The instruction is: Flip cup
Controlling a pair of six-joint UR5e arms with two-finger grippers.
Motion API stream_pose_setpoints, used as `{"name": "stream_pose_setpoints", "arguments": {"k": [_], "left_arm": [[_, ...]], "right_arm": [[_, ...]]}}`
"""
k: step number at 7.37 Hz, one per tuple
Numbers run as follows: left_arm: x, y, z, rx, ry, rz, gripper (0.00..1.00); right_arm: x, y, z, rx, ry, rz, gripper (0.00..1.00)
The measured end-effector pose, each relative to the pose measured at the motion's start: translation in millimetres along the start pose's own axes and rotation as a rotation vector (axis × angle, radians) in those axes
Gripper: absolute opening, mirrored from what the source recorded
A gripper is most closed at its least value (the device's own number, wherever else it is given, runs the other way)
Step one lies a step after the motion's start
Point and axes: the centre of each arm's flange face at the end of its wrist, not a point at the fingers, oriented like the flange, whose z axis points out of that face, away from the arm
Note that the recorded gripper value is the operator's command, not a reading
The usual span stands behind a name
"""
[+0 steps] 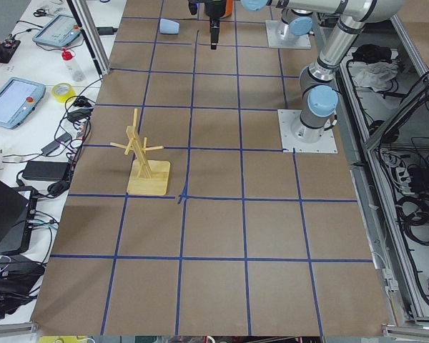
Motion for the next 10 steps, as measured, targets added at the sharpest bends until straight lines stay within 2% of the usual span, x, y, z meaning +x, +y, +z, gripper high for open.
{"name": "stream_pose_setpoints", "arguments": {"k": [10], "left_arm": [[0.0, 0.2, 0.1, -0.001, 0.0, 0.0, 1.0]], "right_arm": [[-1.4, 1.6, -1.8, 0.006, 0.004, -0.019, 1.0]]}}
